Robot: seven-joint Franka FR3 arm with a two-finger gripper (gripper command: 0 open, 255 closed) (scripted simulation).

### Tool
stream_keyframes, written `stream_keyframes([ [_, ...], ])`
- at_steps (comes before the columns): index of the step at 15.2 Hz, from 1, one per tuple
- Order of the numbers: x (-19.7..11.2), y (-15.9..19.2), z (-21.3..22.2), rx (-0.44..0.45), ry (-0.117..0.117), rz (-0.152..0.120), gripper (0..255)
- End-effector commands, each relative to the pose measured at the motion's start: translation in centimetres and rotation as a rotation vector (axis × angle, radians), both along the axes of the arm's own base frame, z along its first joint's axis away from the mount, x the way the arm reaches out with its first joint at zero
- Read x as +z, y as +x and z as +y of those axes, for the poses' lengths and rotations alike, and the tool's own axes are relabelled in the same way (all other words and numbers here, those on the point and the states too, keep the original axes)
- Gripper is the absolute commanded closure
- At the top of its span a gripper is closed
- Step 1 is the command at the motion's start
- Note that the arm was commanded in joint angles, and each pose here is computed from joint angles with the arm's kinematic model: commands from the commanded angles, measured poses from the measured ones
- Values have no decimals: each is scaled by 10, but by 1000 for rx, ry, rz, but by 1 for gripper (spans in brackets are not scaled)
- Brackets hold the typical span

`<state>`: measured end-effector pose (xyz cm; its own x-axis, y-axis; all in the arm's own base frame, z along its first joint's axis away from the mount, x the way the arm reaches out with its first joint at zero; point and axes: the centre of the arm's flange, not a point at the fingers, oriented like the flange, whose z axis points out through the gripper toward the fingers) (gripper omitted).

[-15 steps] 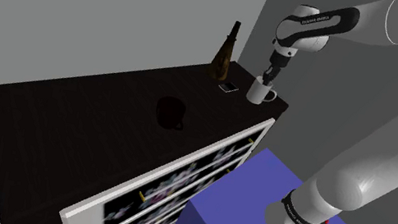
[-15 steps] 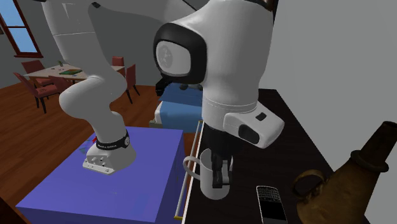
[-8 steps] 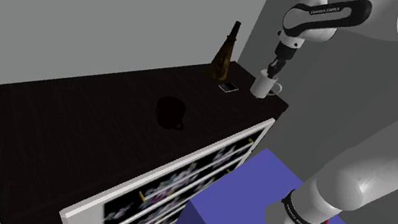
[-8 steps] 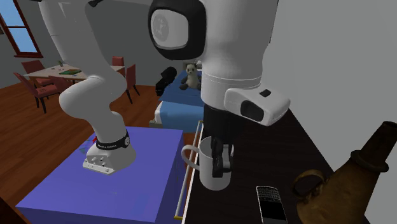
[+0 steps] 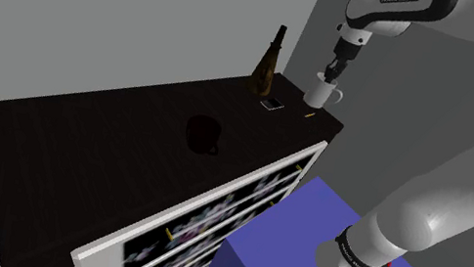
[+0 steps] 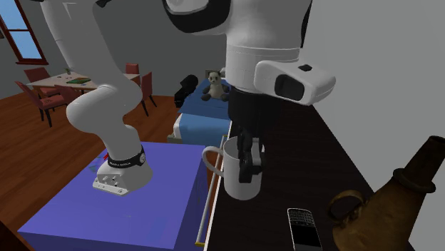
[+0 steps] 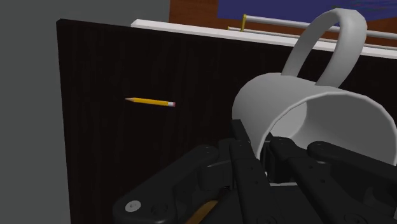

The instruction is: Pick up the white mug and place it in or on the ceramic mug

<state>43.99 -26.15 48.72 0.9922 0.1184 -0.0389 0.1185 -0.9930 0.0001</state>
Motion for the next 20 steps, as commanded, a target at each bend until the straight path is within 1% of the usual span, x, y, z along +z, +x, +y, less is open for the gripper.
stream_keyframes([
  [1,11,0,0,0,0,0,255],
  [6,35,0,0,0,0,0,255],
  [20,45,8,184,0,0,0,255],
])
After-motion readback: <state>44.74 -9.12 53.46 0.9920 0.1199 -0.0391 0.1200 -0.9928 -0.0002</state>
